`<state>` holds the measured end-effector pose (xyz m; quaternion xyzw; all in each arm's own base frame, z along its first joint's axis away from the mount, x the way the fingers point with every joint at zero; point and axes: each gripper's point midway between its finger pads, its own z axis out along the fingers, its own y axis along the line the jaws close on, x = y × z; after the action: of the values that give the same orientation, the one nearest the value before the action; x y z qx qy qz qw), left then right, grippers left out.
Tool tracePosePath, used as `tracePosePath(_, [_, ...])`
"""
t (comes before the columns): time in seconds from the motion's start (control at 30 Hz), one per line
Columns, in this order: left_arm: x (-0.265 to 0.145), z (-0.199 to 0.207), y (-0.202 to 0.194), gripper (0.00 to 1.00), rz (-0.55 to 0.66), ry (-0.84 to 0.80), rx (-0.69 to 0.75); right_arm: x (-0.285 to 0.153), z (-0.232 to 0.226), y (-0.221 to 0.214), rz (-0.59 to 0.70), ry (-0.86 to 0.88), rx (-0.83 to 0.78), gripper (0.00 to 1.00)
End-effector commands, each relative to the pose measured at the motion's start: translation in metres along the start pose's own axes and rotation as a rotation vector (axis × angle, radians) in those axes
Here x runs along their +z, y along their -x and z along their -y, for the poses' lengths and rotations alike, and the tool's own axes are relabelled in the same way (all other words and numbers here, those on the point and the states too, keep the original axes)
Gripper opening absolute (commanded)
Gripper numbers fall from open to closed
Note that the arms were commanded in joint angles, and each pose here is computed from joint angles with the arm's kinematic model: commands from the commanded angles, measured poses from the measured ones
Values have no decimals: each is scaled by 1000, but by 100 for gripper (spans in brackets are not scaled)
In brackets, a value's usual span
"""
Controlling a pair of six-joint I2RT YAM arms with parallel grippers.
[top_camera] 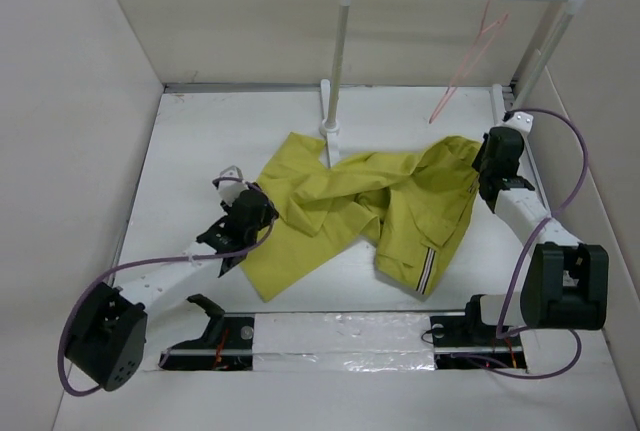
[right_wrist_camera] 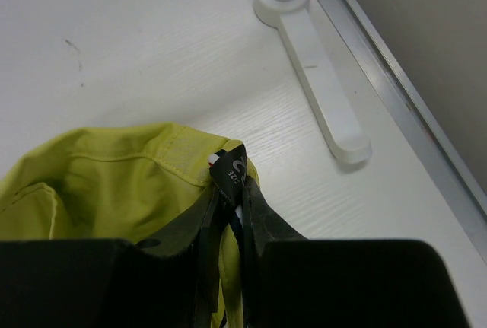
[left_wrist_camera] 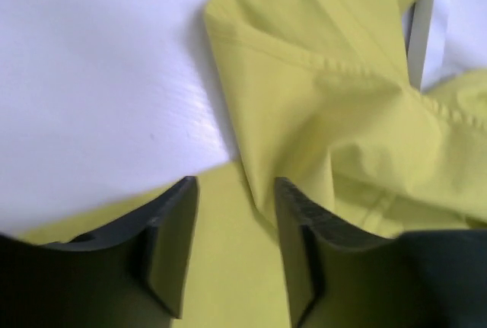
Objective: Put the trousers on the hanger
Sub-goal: Flatten out the trousers at the center of the board.
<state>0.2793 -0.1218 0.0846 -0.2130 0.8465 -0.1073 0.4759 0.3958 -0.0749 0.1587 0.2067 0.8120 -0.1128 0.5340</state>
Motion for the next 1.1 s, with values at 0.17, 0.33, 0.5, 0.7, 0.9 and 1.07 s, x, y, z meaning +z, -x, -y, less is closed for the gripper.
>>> tracePosePath(0.17, [40, 4, 33, 60, 0, -91, -178, -4, -19, 44, 136, 69, 61, 0])
tracePosePath(0.33, [69, 15, 25, 60, -67, -111, -148, -11, -18, 43, 148, 85, 76, 0])
tracePosePath(0.5, [89, 26, 30, 55, -57, -113, -139, -15, -20, 41, 153, 105, 90, 0])
tracePosePath(0.7, [91, 35, 61, 0, 61, -127, -194, -22, -19, 46, 169, 113, 98, 0])
tracePosePath(0.9, [33, 38, 134, 0, 286, -157, -306, -45, -4, 61, 197, 75, 79, 0])
tracePosePath(1.07, [-43, 34, 197, 0, 492, -191, -409, -81, 5, 73, 256, 105, 81, 0])
